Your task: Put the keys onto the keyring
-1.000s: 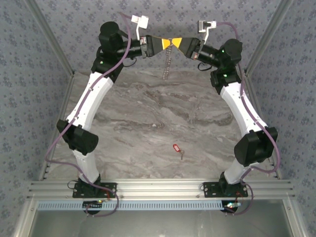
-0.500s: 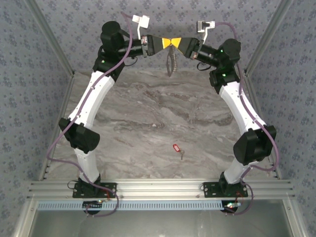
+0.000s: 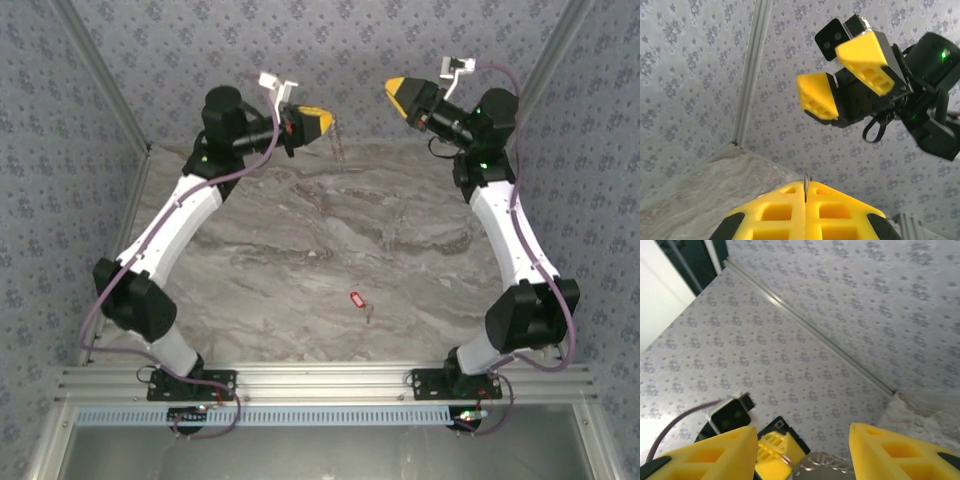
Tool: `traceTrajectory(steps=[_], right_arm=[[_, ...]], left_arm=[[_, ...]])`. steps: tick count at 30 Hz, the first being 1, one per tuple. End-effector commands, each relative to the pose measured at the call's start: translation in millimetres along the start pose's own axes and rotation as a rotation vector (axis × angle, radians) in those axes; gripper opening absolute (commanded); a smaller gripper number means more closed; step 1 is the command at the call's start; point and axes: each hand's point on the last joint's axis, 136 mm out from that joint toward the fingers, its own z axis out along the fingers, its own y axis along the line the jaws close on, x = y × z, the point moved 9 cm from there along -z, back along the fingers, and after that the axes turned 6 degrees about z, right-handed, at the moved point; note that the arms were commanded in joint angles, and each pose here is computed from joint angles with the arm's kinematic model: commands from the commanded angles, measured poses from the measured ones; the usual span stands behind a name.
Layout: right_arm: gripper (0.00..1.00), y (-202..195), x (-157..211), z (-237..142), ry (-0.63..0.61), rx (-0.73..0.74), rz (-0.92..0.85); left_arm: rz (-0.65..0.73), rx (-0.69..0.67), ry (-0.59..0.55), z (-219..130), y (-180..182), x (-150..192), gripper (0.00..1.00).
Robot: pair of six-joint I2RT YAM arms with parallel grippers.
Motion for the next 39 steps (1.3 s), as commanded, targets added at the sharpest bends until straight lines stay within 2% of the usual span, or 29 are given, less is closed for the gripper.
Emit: traceTrajectory(steps=[1,9,18,27,39], right_arm=[[0.53,2,8,-11,-0.017,0.049,-0.029],[0.52,16,28,-9,0.083,-0.012,-0.092],[0.52,34,38,4,0.196,-0.129,-0.113],[0.52,53,41,14,0.232,-0.191,-0.132],[0.52,52,42,16,0.231,-0.185,-0.124]], left_arm=[[0.286,0.001,-0.219,-21,-23,-42,0.00],[0.353,0.080,-0.268,-26,-39,-52,0.00],[0.350,0.196,-0.267,-20,-46,-67,0.00],[0.333,0.249,-0.273,-17,-47,-71,0.00],[0.327,0.247,-0.263,-18,-48,-70,0.00]])
